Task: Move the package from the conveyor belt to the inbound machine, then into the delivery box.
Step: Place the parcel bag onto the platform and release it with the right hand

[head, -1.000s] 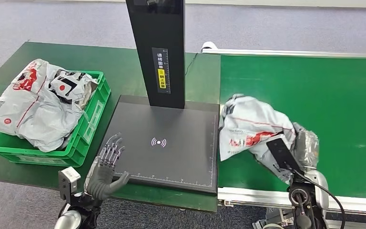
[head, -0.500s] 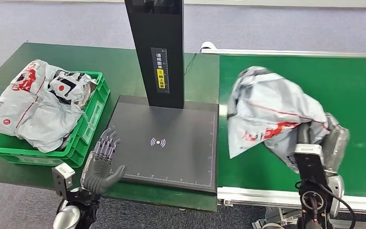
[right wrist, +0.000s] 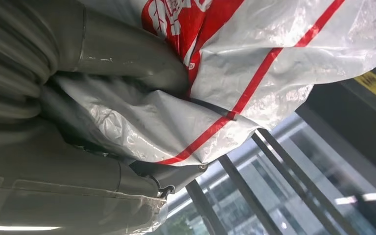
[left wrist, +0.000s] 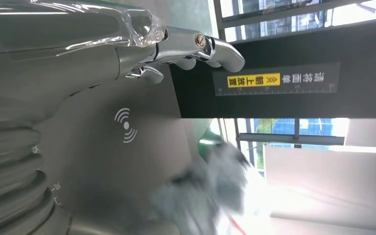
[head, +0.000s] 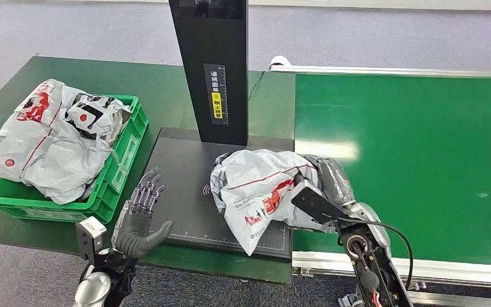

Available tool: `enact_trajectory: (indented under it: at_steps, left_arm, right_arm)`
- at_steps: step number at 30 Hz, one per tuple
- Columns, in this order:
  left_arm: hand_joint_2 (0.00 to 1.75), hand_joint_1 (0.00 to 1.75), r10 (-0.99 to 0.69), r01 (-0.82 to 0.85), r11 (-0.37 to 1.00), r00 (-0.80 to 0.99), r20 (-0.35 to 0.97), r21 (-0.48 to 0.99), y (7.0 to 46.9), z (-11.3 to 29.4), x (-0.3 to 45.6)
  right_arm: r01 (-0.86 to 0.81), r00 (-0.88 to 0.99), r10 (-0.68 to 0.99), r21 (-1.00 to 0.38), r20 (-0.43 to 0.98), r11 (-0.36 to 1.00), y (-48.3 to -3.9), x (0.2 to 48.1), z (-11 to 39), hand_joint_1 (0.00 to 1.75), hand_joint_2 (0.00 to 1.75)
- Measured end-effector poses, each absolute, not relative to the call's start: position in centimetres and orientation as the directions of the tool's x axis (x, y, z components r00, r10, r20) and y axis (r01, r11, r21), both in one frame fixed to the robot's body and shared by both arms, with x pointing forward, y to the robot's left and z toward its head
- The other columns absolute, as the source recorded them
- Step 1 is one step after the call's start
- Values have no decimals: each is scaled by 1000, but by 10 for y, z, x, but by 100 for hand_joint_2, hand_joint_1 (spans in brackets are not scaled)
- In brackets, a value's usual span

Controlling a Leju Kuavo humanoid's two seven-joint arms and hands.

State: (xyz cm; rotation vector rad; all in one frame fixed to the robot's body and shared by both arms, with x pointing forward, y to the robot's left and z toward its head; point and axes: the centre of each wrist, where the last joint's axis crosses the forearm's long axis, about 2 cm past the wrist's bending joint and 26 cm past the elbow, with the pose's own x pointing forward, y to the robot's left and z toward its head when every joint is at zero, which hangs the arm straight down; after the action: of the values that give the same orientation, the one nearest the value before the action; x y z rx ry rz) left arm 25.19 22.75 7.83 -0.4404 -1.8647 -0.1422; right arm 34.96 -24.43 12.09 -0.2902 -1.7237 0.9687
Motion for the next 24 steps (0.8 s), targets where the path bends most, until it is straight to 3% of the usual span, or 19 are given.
enact_trajectory:
  at_steps: [9,22,23,24]
  left_arm:
    - [175,0,224,379,918,-263,938,-113,226,80,254]
    - [175,0,231,402,909,-274,934,-107,224,84,262]
    - [175,0,233,408,907,-277,932,-105,223,85,264]
    - [175,0,236,415,904,-280,931,-104,222,86,266]
  right_arm:
    - [-295,-417,748,-855,517,427,-209,389,131,175,175]
    - [-398,-490,705,-851,513,343,-178,402,135,175,175]
    - [-428,-502,687,-841,526,331,-171,403,137,161,175]
    - [-457,-511,671,-830,538,318,-164,403,138,125,175]
